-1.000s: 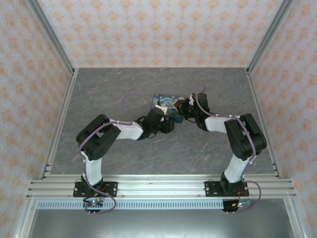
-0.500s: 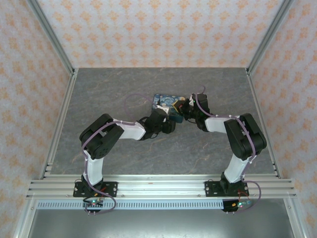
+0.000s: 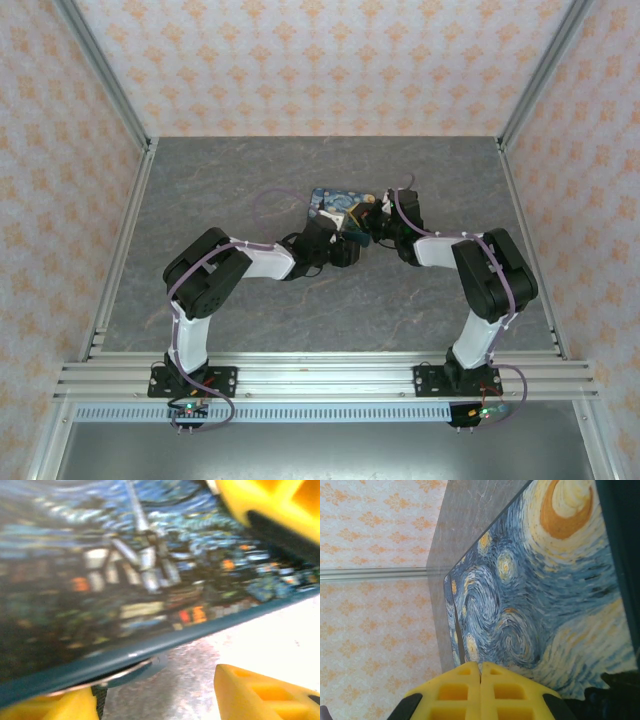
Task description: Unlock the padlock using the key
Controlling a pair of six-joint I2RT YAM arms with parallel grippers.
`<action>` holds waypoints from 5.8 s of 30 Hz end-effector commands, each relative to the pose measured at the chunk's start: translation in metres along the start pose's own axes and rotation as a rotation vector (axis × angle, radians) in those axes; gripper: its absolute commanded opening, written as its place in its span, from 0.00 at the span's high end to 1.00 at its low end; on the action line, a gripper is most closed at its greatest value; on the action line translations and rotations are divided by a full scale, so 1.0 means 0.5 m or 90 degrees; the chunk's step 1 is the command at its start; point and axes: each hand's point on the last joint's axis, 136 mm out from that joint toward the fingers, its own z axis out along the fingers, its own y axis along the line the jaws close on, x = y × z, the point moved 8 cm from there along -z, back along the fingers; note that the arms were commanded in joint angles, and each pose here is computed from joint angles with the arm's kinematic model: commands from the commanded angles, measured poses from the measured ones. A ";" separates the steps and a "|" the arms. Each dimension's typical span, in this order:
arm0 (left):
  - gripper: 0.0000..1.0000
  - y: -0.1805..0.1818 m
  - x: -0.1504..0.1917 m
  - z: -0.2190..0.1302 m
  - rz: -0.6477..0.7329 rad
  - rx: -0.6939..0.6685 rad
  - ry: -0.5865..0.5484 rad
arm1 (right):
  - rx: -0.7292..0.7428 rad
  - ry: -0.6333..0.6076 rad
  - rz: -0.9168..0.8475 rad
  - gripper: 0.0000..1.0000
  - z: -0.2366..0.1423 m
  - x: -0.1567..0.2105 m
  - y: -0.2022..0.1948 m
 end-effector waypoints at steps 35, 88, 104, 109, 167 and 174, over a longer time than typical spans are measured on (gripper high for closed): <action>0.42 0.030 -0.028 -0.019 -0.259 0.148 -0.111 | 0.003 0.010 0.013 1.00 0.008 0.001 -0.029; 0.63 0.044 0.020 -0.005 -0.413 0.107 -0.182 | -0.003 0.013 0.029 1.00 0.014 0.005 -0.045; 0.65 0.073 0.058 0.011 -0.391 -0.013 -0.136 | -0.002 0.013 0.033 1.00 0.018 0.003 -0.048; 0.71 0.073 0.056 0.014 -0.388 -0.017 -0.134 | -0.002 0.013 0.033 1.00 0.019 0.003 -0.049; 1.00 0.042 0.016 -0.037 -0.372 0.074 0.034 | -0.075 0.008 -0.019 1.00 -0.135 0.045 0.047; 1.00 0.035 -0.007 -0.065 -0.392 0.128 0.054 | -0.069 0.006 0.010 1.00 -0.202 0.098 -0.012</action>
